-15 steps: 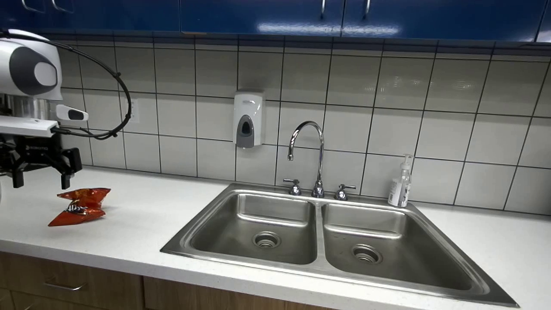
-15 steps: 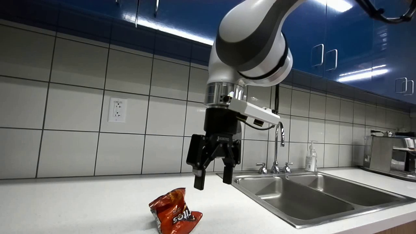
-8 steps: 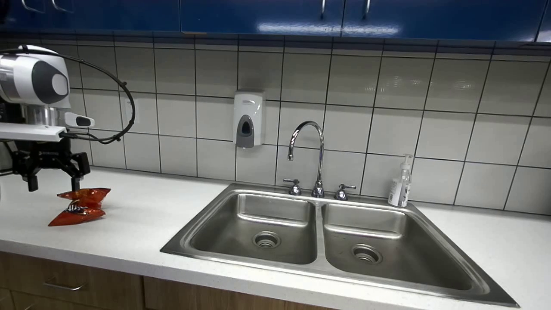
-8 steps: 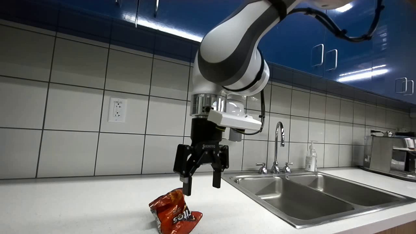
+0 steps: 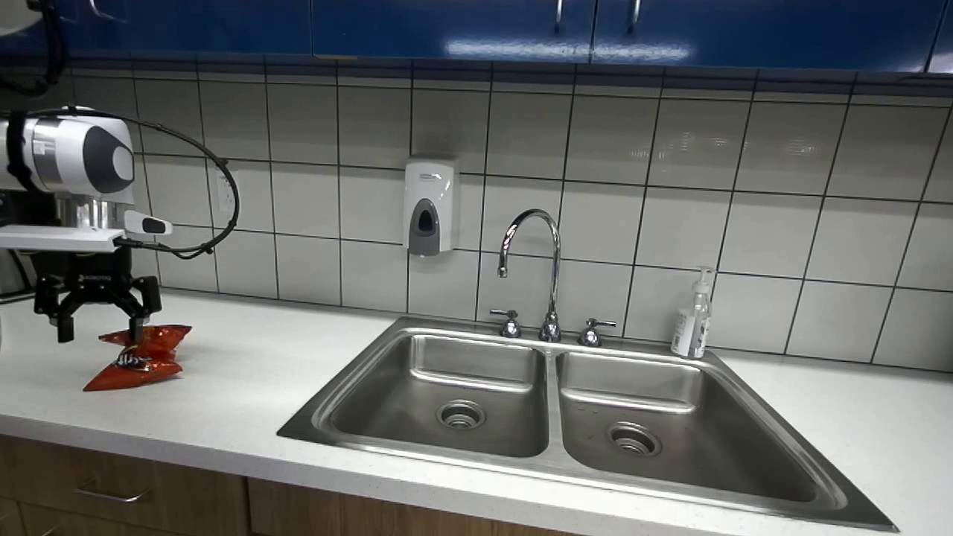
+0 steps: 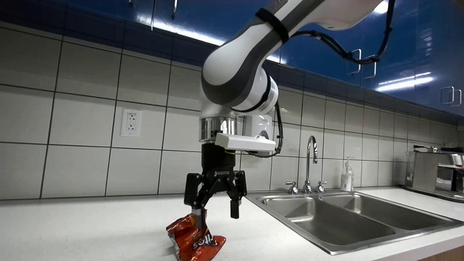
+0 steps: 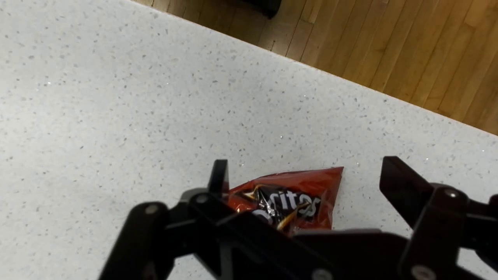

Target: Pick up the red packet of doritos and put it in the sink

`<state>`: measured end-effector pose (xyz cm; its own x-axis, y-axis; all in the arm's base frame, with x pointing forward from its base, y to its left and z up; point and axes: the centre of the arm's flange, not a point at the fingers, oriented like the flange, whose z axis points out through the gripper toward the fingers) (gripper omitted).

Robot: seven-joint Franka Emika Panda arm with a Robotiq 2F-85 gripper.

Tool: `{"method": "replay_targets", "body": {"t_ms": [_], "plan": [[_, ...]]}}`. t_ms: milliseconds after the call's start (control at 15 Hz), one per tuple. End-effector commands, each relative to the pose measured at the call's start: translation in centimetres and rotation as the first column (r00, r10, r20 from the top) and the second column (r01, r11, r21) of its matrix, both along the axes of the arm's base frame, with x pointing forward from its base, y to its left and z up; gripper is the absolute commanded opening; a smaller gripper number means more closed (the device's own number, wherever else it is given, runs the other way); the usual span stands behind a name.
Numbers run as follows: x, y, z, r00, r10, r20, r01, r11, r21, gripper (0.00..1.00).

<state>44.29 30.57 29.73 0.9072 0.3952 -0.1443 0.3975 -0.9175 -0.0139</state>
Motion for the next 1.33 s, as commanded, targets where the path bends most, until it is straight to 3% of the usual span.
{"method": "replay_targets", "body": {"t_ms": [0,400,1267], "plan": [[2.2,1.6,-0.2,0.999,-0.02,-0.041,0.019,0.999,-0.04,1.0],[3.9,2.6,-0.8,0.995,-0.042,-0.092,0.037,0.998,-0.05,1.0],[5.2,3.5,-1.3,0.993,-0.041,-0.115,0.035,0.998,-0.055,1.0]]}}
